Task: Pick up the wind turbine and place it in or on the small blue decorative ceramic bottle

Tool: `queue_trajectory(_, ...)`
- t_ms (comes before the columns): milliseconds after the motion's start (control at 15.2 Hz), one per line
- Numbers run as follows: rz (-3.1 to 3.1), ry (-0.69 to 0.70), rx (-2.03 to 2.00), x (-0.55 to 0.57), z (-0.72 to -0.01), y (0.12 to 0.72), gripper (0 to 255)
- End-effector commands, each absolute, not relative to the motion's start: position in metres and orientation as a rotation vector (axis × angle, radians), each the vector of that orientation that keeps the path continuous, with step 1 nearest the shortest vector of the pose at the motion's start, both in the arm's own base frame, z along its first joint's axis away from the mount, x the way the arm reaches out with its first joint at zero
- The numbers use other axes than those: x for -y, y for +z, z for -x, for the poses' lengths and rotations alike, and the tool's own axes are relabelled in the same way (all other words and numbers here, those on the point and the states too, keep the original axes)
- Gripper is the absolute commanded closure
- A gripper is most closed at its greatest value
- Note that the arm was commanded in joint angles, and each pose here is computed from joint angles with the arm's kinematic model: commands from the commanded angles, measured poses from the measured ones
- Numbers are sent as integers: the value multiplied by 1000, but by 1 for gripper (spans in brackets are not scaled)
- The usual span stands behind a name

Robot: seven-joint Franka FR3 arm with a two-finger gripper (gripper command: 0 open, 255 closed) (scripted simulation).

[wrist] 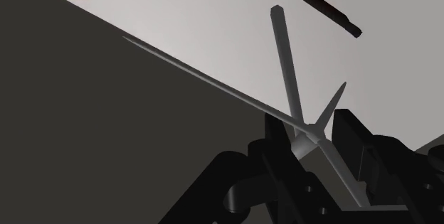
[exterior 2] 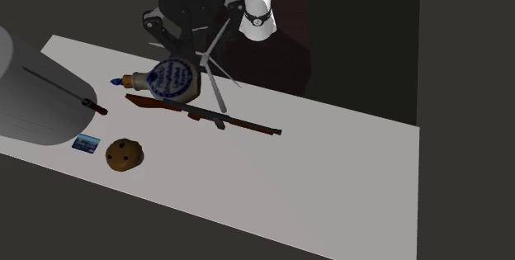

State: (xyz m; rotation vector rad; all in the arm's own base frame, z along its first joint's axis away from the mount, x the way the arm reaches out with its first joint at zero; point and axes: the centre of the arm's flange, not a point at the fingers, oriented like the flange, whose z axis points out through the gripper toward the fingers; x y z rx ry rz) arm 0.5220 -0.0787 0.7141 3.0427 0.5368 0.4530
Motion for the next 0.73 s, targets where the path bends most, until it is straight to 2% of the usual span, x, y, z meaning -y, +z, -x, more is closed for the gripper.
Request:
queue_trajectory(0,-3043,453,-539,99,-504,720,255)
queue_trajectory(660,-3043,453,-539,198,-418,740,255)
